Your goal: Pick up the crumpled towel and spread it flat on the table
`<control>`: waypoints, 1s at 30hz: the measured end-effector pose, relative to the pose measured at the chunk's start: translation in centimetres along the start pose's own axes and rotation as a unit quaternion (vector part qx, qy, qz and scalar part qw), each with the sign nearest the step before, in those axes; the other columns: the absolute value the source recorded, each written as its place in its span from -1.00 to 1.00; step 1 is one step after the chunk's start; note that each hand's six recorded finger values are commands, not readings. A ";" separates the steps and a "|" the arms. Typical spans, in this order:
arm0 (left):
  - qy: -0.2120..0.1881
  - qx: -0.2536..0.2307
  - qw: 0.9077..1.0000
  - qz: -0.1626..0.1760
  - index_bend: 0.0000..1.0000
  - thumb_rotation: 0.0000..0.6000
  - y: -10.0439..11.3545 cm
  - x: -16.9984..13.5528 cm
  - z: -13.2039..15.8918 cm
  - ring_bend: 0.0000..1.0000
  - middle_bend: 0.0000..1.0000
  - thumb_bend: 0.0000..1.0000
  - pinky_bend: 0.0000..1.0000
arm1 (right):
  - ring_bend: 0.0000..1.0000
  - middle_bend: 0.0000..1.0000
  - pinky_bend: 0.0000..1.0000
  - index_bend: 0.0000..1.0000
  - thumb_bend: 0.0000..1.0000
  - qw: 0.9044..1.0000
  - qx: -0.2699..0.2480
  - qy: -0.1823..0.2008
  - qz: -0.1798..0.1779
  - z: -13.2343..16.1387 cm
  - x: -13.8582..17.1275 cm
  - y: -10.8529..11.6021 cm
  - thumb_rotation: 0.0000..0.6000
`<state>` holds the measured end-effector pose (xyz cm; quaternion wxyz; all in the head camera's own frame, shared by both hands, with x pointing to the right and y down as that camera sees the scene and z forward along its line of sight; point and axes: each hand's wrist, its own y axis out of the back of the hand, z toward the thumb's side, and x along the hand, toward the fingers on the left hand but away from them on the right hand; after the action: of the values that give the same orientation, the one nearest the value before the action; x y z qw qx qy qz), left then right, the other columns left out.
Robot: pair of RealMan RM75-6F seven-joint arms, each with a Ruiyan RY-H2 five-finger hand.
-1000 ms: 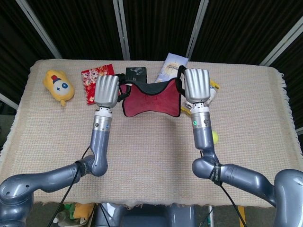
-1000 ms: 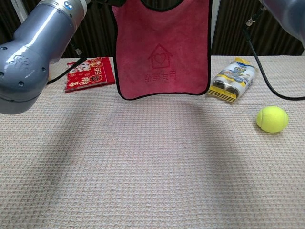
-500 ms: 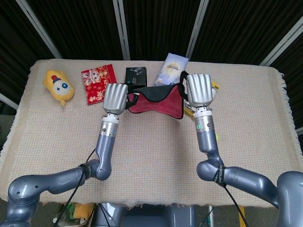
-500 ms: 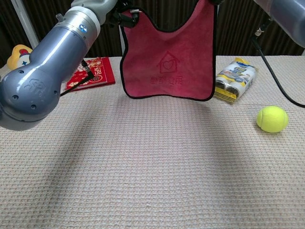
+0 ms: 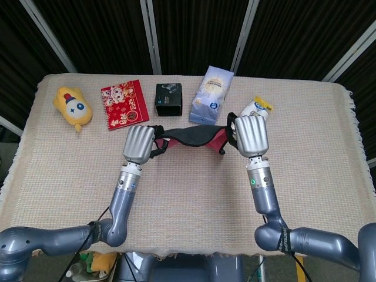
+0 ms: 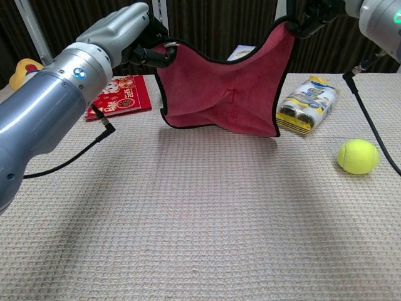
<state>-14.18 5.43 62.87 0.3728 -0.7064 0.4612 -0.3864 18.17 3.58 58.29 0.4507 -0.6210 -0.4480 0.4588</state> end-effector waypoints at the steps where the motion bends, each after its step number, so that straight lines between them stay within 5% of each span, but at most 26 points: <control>1: 0.000 -0.002 1.000 -0.002 0.34 1.00 0.0 -0.3 -0.1 0.42 0.35 -0.04 0.60 | 1.00 1.00 0.89 0.43 0.25 1.000 0.001 0.001 0.003 0.0 0.4 -0.1 1.00; 30: -0.026 -0.001 0.998 -0.058 0.34 1.00 -2.3 -7.3 0.7 0.42 0.35 -0.04 0.60 | 1.00 1.00 0.89 0.43 0.25 0.997 0.042 0.043 0.040 -1.3 8.2 -1.7 1.00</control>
<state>-14.75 13.12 63.15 0.3610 -0.7417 0.4103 -0.3888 20.68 11.69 58.78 0.4762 -0.6382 -0.3838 0.4676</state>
